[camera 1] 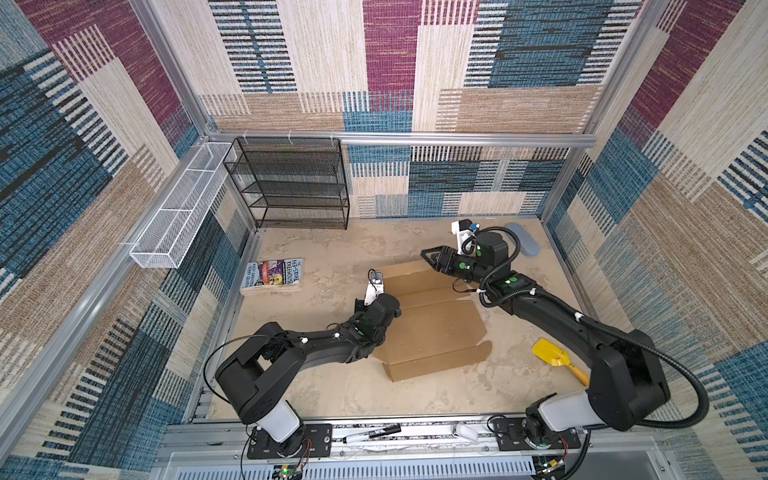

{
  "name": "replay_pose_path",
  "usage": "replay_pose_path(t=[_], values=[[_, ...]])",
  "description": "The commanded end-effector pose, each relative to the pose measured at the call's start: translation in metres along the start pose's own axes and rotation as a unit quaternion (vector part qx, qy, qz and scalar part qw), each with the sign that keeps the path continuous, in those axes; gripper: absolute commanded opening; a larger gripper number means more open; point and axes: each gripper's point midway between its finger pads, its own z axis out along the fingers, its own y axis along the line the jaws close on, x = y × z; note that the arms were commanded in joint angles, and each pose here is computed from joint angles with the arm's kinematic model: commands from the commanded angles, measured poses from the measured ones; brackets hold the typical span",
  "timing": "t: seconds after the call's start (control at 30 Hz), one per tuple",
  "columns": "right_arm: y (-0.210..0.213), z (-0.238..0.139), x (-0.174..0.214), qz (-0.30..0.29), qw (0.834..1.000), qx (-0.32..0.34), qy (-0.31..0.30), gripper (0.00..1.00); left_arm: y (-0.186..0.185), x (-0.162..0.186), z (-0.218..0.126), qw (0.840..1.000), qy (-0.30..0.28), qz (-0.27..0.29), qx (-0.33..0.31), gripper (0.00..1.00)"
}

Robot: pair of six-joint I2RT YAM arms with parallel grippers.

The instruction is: Fold the paper box

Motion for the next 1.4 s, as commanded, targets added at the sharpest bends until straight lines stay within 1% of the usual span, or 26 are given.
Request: replay_pose_path(t=[0.0,0.2,0.43,0.5,0.83,0.93,1.0,1.1,1.27,1.37], values=[[0.002,0.016,-0.013,-0.020,0.999,-0.003,-0.029,0.50,0.003,-0.005,0.003,1.000,-0.011,0.001,-0.017,0.00],[-0.015,0.037,-0.007,-0.007,0.999,0.018,-0.040,0.44,0.002,0.000,0.007,1.000,-0.008,0.003,-0.022,0.00],[-0.029,0.049,0.011,0.010,0.999,0.035,-0.029,0.40,0.000,0.004,0.012,1.000,-0.002,0.003,-0.028,0.00],[-0.034,0.050,0.017,0.016,0.999,0.038,-0.026,0.39,-0.001,0.005,0.013,1.000,0.000,0.000,-0.031,0.03],[-0.044,0.052,0.037,0.035,0.998,0.056,-0.020,0.36,0.003,0.013,0.017,0.998,0.025,-0.011,-0.062,0.27],[-0.045,0.051,0.039,0.037,0.997,0.059,-0.021,0.35,0.002,0.016,0.018,0.997,0.027,-0.014,-0.068,0.30],[-0.046,0.051,0.041,0.039,0.997,0.062,-0.020,0.35,0.001,0.016,0.019,0.997,0.027,-0.016,-0.072,0.30],[-0.048,0.051,0.042,0.041,0.997,0.065,-0.020,0.34,-0.001,0.017,0.021,0.997,0.029,-0.014,-0.076,0.26],[-0.051,0.051,0.044,0.044,0.996,0.071,-0.019,0.33,-0.003,0.019,0.023,0.996,0.030,-0.015,-0.080,0.10],[-0.050,0.052,0.043,0.045,0.996,0.071,-0.019,0.33,-0.003,0.021,0.023,0.996,0.032,-0.016,-0.082,0.04]])
